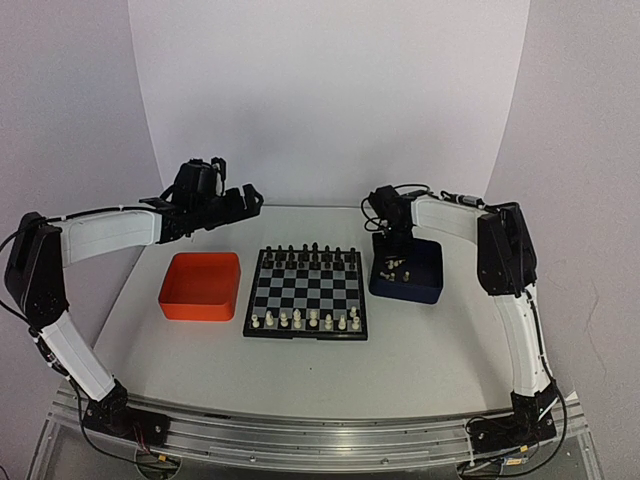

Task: Set up the chess pieces on the board
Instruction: Pick up the chess piece from the storage box.

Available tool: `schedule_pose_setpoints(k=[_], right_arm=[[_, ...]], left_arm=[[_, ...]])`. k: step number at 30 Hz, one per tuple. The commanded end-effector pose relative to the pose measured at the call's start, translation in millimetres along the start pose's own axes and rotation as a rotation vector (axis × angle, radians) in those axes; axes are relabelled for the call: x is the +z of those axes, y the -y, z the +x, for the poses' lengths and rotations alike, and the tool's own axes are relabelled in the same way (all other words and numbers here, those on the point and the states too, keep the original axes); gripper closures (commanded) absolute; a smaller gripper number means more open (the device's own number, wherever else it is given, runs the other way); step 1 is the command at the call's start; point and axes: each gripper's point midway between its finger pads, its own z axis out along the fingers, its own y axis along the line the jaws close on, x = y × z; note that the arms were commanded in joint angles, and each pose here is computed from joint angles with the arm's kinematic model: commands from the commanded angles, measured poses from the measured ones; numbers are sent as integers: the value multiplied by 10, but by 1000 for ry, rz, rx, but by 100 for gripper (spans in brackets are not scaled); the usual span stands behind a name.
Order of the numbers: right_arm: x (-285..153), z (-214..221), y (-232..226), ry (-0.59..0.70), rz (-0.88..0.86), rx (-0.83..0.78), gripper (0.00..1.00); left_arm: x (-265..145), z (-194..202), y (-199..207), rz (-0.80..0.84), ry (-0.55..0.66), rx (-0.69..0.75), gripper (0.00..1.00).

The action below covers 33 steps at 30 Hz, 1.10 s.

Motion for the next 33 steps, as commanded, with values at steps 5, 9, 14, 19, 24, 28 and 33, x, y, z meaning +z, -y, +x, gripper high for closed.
schedule_pose_setpoints(k=[5,9,14,19,24,28,33], right_arm=[[36,-79,75,17,28,-5,75],[65,-81,75,14,27,-4,78],[99,-84,81,12,31,-4,80],[114,-92,99,13,36,-1,88],[91,-123,101,22,37,-7,93],[-14,-165,92,36,19,-12,99],[-393,-243,84,77,-35,-9,100]], left_arm=[[20,-160,110,29,30,8,0],[21,-159,101,24,31,11,0],[20,-154,101,25,30,11,0],[10,-149,98,26,29,9,0],[4,-133,96,28,24,8,0],[-14,-141,100,31,29,7,0],[-46,-147,105,38,35,6,0]])
